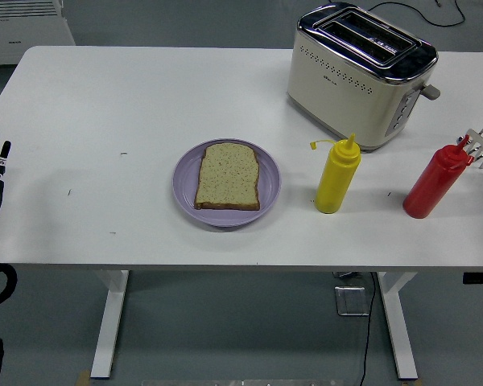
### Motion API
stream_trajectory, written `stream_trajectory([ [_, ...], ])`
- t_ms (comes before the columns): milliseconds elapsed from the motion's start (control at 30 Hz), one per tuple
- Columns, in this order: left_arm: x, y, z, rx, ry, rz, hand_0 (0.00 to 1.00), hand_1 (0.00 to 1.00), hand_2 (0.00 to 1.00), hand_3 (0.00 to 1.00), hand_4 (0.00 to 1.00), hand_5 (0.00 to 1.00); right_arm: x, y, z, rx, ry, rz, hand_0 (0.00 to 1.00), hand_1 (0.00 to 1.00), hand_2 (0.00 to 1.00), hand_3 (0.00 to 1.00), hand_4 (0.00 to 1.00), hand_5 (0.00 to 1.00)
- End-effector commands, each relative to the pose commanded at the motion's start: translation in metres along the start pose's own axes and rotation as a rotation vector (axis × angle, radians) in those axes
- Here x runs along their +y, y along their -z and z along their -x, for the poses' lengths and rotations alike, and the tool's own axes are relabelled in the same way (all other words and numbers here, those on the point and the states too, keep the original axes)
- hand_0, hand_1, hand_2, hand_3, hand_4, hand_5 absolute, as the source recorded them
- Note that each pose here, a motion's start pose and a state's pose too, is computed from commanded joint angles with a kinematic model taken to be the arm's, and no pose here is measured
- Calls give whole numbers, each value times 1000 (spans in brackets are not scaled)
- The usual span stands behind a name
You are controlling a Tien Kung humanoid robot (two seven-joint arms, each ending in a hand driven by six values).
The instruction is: Pick up the cup,pour liquid into bread,place the cup on the desk
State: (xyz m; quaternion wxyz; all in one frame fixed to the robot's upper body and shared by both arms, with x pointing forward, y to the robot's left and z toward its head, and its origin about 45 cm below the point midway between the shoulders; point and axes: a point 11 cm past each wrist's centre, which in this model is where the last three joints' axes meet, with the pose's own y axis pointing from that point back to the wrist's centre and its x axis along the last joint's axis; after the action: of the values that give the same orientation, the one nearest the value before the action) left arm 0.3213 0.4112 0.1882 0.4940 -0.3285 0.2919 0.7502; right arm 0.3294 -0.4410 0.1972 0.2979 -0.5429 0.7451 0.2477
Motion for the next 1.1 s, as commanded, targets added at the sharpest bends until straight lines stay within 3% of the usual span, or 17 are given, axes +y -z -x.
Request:
stream_trajectory([
  [1100, -1, 1, 1, 0, 5, -3, 783, 733, 726, 680, 556, 991, -1, 2, 1, -6, 3, -4, 780, 717, 724, 749, 673, 619],
])
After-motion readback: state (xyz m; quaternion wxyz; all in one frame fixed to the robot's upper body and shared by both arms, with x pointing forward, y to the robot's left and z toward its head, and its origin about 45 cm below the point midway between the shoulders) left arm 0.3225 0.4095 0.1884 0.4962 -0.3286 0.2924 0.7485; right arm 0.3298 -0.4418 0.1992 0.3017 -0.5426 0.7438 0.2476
